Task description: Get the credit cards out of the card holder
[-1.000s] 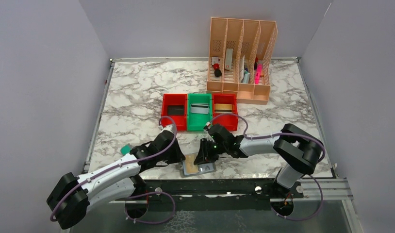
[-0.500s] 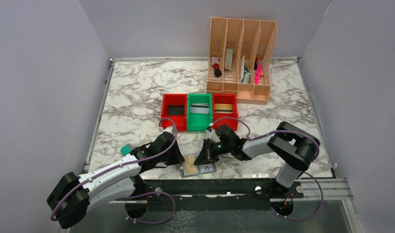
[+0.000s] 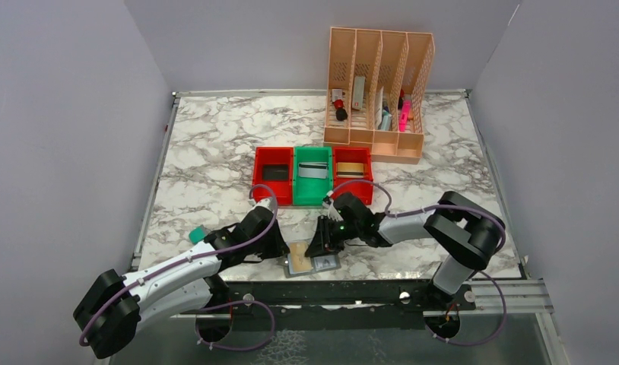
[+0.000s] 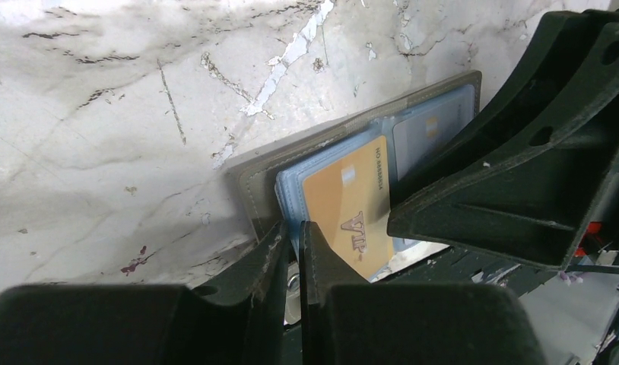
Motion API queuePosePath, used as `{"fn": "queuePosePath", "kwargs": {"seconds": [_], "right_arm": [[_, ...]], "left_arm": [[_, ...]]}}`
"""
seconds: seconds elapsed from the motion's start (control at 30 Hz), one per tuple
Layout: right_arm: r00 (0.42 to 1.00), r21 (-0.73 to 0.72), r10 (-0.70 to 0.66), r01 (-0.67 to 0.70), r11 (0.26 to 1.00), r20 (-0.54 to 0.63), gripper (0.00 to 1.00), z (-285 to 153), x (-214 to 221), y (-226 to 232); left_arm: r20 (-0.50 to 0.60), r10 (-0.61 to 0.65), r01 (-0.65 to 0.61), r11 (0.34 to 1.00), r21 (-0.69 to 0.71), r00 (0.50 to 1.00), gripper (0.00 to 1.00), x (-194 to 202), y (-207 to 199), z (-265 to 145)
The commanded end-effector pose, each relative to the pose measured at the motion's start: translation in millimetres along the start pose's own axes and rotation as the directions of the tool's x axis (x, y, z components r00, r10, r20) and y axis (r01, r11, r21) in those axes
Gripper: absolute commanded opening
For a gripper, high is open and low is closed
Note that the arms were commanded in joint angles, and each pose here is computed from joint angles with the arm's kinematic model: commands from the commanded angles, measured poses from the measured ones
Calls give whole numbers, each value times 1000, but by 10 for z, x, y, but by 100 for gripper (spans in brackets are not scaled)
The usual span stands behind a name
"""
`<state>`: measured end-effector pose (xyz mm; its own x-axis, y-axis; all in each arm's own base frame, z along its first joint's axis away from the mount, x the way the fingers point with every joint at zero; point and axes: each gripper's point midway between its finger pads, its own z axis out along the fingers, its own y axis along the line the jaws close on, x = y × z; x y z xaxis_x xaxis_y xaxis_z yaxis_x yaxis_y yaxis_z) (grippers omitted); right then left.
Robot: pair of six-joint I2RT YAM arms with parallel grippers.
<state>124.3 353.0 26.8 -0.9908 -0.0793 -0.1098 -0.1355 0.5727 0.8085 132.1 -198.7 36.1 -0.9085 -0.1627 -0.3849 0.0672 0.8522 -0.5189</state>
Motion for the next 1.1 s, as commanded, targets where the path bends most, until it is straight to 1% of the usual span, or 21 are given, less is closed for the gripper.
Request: {"fn": "queuePosePath", "kwargs": {"seconds": [0.0,0.23,0.33,0.43,0.53,0.7,0.73,0.8,0.9,1.07], "right_arm": [[998,105,-53,49,993,35,30,-37,-105,-122],[999,17,-20,20,1000,-30,28,87,-14,-64],[999,-13,-17,16,1000,-38,24,96,0,-22],[999,-44,-17,15,999,-35,17,79,1,43],[1000,-33,-14,14,999,-11,12,48,-28,51],[1000,-13,-18,18,1000,1,13,-6,-25,41],[1000,-19,-19,19,1000,1,11,-15,-19,51],[1000,-40,-23,23,999,-2,2,-38,-2,74],[1000,-62,-13,12,998,-3,1,-86,2,80],[1000,-28,5,-5,1000,1,1,-167,2,-54]], "left_arm": [[1,20,-20,999,28,1000,15,-3,-55,-8],[-21,40,-39,998,40,999,15,23,-82,-5],[-41,52,-50,998,42,998,15,57,-80,8],[-49,53,-51,998,35,997,15,68,-65,20],[-42,52,-50,998,30,998,15,54,-62,22],[-31,46,-46,999,20,998,14,37,-42,28],[-32,45,-45,999,19,998,14,44,-37,30],[-38,45,-44,999,15,998,13,60,-20,37],[-52,38,-37,999,11,998,12,112,18,44],[-48,36,-36,999,7,998,12,121,45,44]]}}
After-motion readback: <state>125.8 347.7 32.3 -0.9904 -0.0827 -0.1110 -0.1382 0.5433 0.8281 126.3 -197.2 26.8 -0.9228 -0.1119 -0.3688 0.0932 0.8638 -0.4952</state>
